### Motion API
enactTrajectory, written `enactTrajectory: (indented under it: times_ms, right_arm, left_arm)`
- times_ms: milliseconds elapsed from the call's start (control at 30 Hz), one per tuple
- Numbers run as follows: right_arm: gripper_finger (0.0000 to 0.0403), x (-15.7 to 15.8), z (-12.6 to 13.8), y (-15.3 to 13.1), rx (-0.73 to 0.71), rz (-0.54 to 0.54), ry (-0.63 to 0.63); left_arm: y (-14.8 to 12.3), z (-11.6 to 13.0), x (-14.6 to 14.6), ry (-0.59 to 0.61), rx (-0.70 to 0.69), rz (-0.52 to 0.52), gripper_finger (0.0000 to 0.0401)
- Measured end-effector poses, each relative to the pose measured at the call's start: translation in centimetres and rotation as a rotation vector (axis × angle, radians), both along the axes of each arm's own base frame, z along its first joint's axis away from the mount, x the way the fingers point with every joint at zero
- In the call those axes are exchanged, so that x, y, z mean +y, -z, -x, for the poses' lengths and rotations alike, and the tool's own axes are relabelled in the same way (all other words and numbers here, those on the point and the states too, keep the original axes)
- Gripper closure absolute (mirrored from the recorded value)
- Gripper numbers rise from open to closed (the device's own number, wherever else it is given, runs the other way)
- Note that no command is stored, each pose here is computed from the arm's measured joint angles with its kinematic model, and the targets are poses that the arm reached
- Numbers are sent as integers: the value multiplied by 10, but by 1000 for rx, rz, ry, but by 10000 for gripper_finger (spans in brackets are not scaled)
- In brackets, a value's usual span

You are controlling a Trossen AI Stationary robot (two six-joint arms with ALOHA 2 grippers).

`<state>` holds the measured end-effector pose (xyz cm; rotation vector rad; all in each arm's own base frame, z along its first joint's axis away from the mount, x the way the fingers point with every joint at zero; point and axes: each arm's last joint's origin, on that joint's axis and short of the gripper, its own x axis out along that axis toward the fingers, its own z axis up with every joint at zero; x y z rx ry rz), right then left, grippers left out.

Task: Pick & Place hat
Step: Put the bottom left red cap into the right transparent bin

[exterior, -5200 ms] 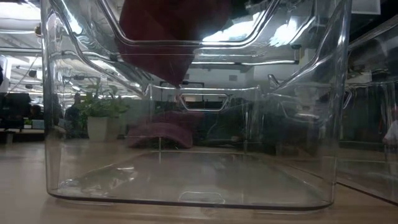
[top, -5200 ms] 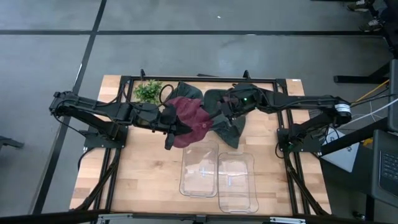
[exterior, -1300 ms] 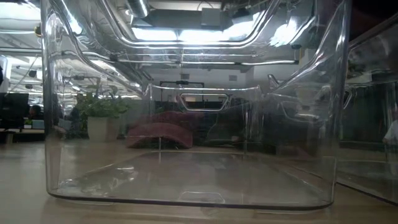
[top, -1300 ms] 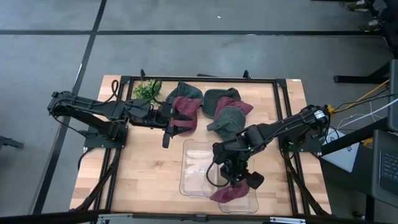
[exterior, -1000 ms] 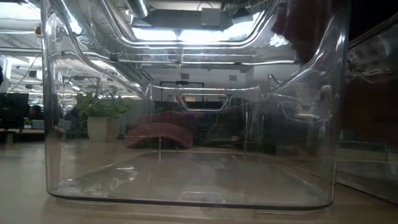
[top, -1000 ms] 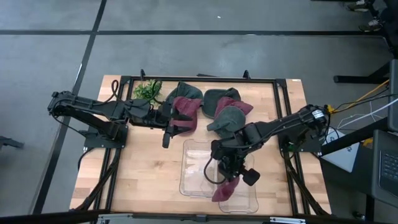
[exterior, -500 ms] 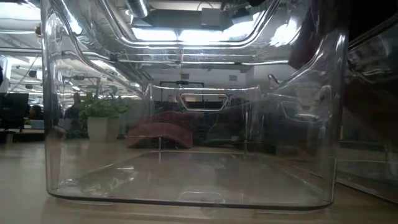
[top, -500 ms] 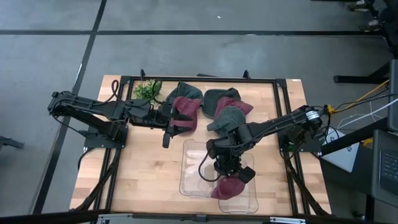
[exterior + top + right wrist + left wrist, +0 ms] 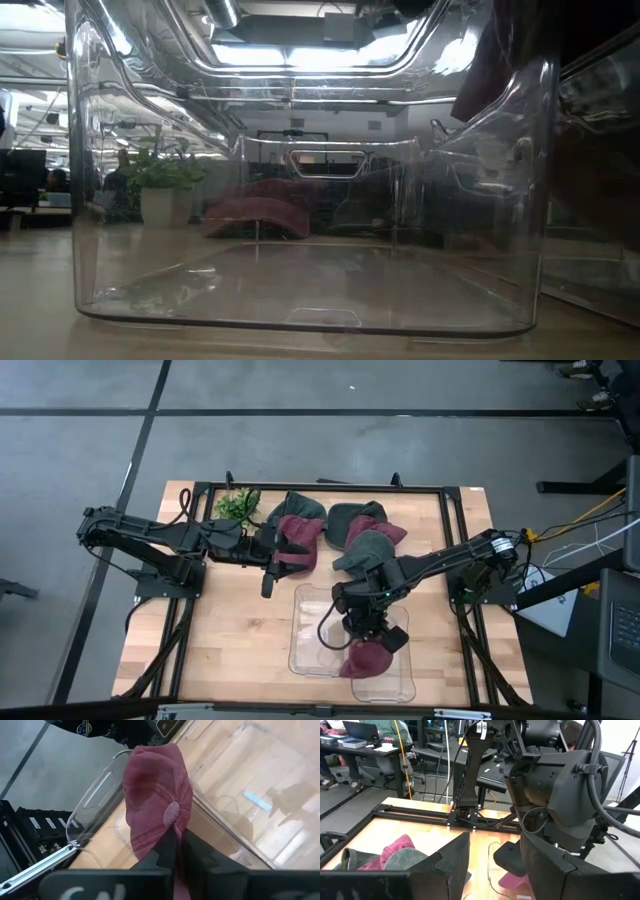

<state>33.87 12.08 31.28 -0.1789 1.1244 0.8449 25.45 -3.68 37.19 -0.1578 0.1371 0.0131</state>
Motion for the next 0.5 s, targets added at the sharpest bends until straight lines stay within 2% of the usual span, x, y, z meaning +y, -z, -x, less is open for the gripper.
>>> enactTrajectory:
  times_ms: [267, 500]
  right_arm:
    - [319, -1, 4, 1, 74, 7, 46]
    - [260, -2, 5, -5, 66, 15, 47]
  left_arm:
    - [0, 0, 0, 0, 0, 0, 228]
    - [0, 0, 0, 0, 0, 0, 228]
